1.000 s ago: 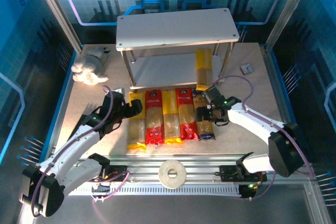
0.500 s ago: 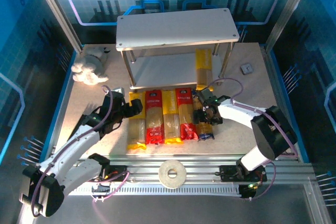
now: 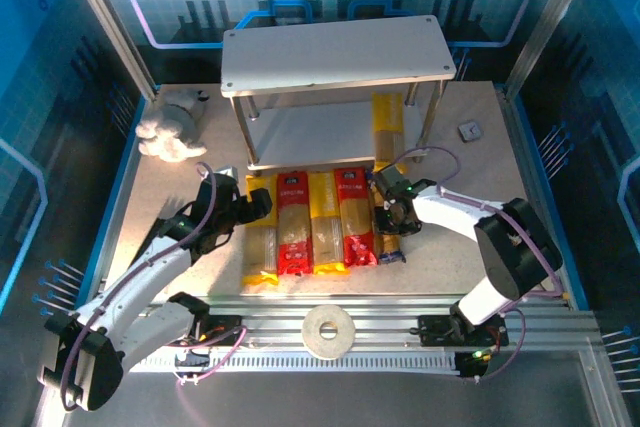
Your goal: Place and organize the pasta boxes and bags onto the shelf
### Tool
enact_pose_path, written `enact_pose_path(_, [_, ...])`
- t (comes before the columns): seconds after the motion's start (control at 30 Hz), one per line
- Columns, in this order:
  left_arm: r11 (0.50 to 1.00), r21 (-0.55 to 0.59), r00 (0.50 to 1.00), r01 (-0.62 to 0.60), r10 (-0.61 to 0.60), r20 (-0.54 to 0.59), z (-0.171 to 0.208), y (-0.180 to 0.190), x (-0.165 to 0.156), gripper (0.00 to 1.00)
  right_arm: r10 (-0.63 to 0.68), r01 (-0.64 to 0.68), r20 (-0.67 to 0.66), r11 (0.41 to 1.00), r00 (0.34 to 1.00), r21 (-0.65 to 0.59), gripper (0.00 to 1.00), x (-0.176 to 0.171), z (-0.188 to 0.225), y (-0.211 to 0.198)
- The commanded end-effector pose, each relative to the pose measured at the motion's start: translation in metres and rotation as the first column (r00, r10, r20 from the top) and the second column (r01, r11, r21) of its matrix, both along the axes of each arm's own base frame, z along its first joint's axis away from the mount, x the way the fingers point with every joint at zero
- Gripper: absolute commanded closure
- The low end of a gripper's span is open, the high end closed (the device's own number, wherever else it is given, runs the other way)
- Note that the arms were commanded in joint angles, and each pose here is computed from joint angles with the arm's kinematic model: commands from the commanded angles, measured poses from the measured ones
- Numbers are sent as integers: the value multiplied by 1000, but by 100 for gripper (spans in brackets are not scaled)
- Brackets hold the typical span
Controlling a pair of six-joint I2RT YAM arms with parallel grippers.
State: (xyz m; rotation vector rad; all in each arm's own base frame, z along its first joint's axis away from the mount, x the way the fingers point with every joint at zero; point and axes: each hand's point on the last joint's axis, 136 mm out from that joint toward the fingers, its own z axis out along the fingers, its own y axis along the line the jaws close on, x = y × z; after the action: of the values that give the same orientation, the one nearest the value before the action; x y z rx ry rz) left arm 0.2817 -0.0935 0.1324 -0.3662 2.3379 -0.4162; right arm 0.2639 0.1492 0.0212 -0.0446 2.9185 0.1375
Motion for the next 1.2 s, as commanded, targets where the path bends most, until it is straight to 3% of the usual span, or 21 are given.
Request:
enact_pose_path(0.0, [1000,-10,1000,-2,2,11,3,-2,3,9,30,-29,-78,999,997,14,75,-20,-17,0])
enact_pose_path(0.5, [1000,-23,1000,6,-5,28,5,-5,5,11,68,-69,13,994,998,90,92,-54,74,-13])
enact_pose_path(0.83, [999,-39,999,18,-17,32,8,-10,11,12,186,-177,4,929,983,326,93,-93,135,16])
enact_pose_path(1.03, [998,-49,999,24,-22,39,10,-13,13,12,143,-198,161,889,977,414,90,-56,167,41])
enact_pose_path(1.17, [999,-48,999,26,-24,41,11,-12,12,12,112,-208,252,894,961,396,89,-10,173,54])
